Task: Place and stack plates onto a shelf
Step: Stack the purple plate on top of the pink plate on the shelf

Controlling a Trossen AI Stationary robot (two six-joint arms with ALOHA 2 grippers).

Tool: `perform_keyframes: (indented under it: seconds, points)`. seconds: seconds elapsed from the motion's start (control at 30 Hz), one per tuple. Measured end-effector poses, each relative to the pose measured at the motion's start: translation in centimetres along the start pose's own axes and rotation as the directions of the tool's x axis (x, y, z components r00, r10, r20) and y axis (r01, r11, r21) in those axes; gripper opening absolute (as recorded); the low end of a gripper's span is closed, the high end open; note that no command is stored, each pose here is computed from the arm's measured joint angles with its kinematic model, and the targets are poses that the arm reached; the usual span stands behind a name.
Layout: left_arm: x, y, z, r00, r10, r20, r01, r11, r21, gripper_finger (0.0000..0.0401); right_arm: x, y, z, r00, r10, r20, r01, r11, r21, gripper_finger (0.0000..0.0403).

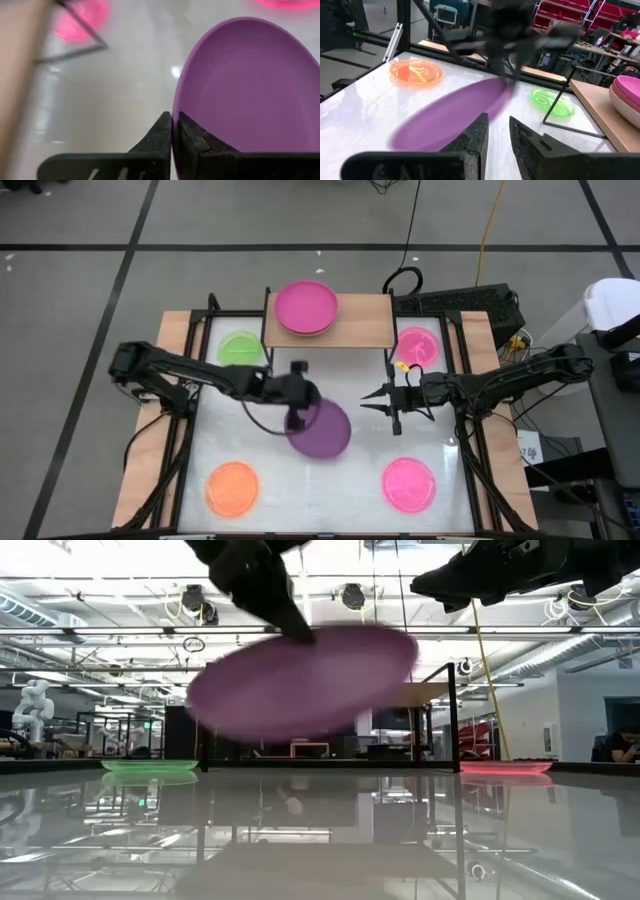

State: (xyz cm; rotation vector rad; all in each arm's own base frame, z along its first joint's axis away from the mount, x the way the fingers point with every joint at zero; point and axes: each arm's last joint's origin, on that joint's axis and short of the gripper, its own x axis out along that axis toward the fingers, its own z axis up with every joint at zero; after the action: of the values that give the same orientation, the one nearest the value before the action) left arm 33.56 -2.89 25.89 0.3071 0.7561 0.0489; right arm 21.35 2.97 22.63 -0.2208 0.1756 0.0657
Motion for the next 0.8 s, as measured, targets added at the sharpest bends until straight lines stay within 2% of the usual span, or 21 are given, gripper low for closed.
perform_keyframes:
  seconds: [0.1,0.2,0.27,0.33,0.4,0.53,0.63,0.67,0.8]
  points:
    - [-2.5,2.7,0.4,0.981,0.192,0.037,-0.192,0.981,0.008,0.0010,0.0,0.0,0.1,1.000,-0.001,0.007,0.001,1.000,0.001,0.0061]
    - [-4.9,6.1,0.5,0.910,0.411,0.049,-0.409,0.911,-0.058,0.0010,0.0,0.0,0.1,1.000,-0.002,0.013,0.002,1.000,0.004,0.0061]
    - [-6.3,8.5,0.4,0.848,0.526,0.065,-0.512,0.845,-0.151,0.0010,0.0,0.0,0.1,1.000,-0.002,0.013,0.002,1.000,0.004,0.0061]
    - [-7.6,10.9,0.2,0.777,0.625,0.070,-0.587,0.761,-0.276,0.0010,0.0,0.0,0.1,1.000,-0.002,0.013,0.002,1.000,0.004,0.0061]
    - [-8.9,13.2,-0.1,0.714,0.696,0.078,-0.614,0.675,-0.409,0.0010,0.0,0.0,0.1,1.000,-0.002,0.013,0.002,1.000,0.004,0.0061]
    - [-10.0,16.7,-1.8,0.632,0.775,0.009,-0.627,0.519,-0.581,0.0010,0.0,0.0,0.1,1.000,-0.001,0.011,0.001,1.000,0.004,0.0061]
    - [-10.0,18.7,-3.7,0.613,0.786,-0.085,-0.625,0.416,-0.661,0.0011,0.0,0.0,0.1,1.000,-0.001,0.010,0.001,1.000,0.004,0.0061]
    - [-9.9,19.3,-4.2,0.622,0.776,-0.103,-0.608,0.396,-0.688,0.0014,0.0,0.0,0.1,1.000,-0.001,0.009,0.001,1.000,0.004,0.0061]
    - [-8.9,20.3,-5.6,0.723,0.682,-0.106,-0.482,0.389,-0.785,0.0032,0.0,0.0,0.0,1.000,0.000,0.004,0.000,1.000,0.003,0.0061]
